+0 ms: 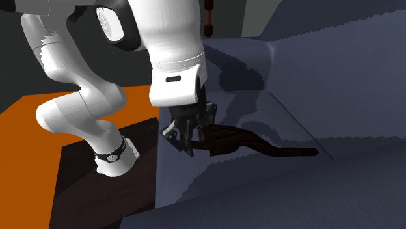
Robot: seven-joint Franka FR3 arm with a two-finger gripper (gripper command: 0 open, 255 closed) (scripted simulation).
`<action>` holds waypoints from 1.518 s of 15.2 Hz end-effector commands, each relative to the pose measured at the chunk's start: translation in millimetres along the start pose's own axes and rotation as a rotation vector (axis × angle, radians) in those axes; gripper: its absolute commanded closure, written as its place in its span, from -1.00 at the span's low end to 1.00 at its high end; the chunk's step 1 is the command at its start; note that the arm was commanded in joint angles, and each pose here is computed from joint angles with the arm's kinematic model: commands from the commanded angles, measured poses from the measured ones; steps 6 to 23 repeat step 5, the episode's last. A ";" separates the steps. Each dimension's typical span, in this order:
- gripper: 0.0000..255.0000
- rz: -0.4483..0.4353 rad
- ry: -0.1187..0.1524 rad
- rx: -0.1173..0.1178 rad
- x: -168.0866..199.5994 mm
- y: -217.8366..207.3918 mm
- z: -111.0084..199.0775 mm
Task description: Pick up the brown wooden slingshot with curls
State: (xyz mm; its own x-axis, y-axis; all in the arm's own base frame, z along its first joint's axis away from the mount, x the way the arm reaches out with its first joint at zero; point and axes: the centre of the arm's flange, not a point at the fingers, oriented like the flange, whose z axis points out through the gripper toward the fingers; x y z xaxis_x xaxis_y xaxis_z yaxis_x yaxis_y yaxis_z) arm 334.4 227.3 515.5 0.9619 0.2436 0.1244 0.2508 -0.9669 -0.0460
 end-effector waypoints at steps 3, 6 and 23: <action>1.00 0.002 0.007 0.001 3.9 0.8 -24.4; 1.00 0.002 0.007 0.001 3.9 0.8 -25.2; 1.00 0.002 0.007 0.001 3.9 0.8 -25.2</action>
